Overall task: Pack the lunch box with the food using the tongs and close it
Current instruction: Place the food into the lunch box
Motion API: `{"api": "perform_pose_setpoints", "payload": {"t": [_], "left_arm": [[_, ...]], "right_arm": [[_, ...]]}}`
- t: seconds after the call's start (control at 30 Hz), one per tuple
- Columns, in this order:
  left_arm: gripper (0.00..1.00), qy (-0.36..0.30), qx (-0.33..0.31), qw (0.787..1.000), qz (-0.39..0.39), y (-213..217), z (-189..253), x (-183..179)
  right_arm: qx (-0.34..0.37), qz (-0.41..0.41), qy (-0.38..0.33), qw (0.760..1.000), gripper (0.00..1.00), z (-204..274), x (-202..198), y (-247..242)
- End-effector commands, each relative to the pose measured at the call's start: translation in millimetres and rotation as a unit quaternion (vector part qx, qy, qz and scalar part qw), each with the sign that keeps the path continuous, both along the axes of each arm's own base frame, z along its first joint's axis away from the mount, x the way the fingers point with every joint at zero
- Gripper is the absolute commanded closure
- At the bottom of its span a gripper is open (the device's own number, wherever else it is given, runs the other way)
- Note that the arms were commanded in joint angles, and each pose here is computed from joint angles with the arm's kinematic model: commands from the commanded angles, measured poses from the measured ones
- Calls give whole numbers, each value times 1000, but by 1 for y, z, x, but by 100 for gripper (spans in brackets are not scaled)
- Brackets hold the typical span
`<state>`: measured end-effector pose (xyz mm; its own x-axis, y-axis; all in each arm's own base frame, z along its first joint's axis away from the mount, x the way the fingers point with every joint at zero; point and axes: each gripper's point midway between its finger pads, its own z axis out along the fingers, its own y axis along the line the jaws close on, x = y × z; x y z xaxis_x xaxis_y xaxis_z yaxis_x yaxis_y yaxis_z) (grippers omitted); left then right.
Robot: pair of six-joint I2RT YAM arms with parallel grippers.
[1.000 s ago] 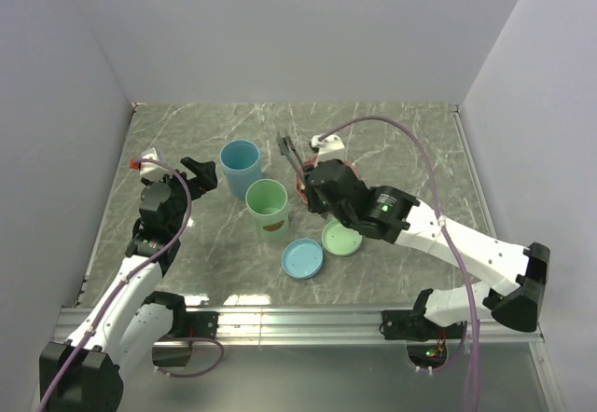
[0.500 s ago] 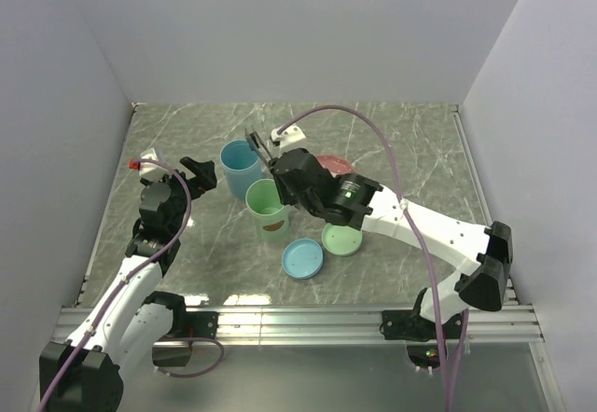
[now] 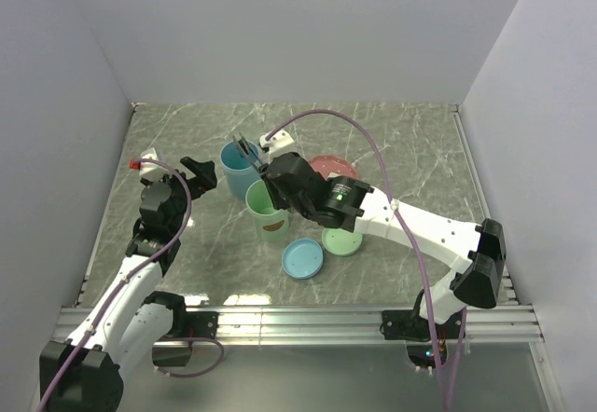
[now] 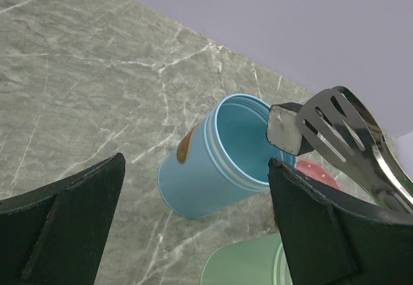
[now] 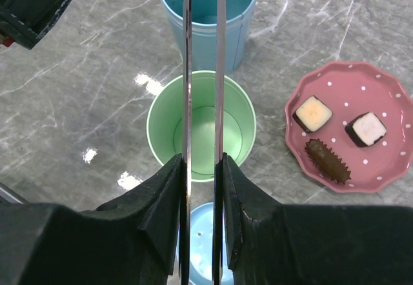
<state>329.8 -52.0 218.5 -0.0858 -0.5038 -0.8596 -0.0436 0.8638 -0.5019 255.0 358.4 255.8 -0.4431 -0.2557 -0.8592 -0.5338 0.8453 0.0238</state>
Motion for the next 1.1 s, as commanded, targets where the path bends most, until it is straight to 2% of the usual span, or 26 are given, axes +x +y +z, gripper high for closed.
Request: {"api": "perform_pose_setpoints", "payload": {"t": [0.0,0.07,0.23,0.8,1.07], "left_arm": [[1,-22,-7,1000,-4,-2,12,2],[0,-22,-7,1000,-5,-2,12,1],[0,-22,-8,1000,-6,-3,12,1],[0,-24,-10,1000,-10,-4,14,1],[1,-28,-15,999,-8,-3,15,-1]], "right_arm": [[50,4,-37,998,66,40,3,13],[45,3,-38,998,60,39,2,13],[43,3,-39,998,55,39,1,13],[37,-42,-50,997,54,34,3,-8],[30,-111,-64,991,54,31,12,-48]]}}
